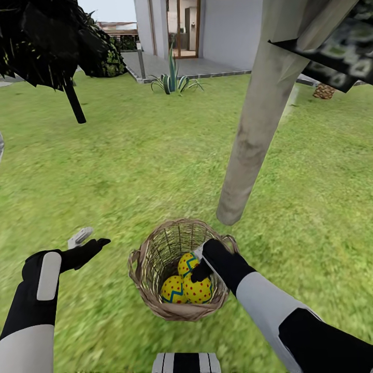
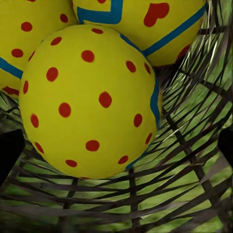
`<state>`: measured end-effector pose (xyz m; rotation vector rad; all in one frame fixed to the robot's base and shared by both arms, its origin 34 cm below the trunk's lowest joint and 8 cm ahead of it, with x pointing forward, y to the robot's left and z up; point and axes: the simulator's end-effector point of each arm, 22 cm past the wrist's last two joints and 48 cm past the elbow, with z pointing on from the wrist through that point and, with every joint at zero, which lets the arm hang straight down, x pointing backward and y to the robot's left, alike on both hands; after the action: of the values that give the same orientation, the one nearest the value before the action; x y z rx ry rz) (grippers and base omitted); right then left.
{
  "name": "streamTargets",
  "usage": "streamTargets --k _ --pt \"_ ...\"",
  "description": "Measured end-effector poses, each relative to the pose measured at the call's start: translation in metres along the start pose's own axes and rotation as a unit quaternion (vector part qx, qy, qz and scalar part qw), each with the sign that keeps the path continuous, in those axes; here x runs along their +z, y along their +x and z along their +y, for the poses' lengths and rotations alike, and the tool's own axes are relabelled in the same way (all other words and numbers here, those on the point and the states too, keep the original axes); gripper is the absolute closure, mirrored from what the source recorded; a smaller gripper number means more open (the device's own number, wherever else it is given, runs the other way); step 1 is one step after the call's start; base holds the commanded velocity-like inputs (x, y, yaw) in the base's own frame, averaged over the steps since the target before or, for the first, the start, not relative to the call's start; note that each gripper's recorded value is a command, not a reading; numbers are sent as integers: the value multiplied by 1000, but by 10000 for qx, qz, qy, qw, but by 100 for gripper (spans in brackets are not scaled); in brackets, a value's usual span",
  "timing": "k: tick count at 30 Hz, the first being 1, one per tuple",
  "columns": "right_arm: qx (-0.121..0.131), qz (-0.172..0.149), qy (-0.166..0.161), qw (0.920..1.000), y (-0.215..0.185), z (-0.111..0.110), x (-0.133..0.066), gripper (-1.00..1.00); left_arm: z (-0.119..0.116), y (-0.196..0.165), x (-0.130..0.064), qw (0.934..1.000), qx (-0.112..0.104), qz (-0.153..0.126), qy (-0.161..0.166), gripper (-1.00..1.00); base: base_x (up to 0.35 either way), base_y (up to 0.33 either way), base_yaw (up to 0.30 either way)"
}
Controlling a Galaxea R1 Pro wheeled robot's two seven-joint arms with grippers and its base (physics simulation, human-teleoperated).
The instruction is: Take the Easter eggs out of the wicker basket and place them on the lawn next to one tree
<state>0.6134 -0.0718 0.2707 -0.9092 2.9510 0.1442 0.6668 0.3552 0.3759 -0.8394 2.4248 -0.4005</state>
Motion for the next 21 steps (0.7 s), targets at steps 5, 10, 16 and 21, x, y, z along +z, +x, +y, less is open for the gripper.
streamTargets --k 5,10,16,21 --pt "-14 -53 7 10000 -5 -1 -3 -100 0 0 0 10000 -5 -7 5 -100 0 0 0" --pt "-10 -27 -40 10000 -4 1 3 -100 4 4 5 10000 -16 46 -34 -100 0 0 0" --pt "29 -37 -140 9999 -4 5 7 -100 7 7 9 9999 -21 79 -62 -100 0 0 0" --pt "25 -49 -171 9998 -5 6 10 -100 10 9 12 9999 -23 105 -87 -100 0 0 0"
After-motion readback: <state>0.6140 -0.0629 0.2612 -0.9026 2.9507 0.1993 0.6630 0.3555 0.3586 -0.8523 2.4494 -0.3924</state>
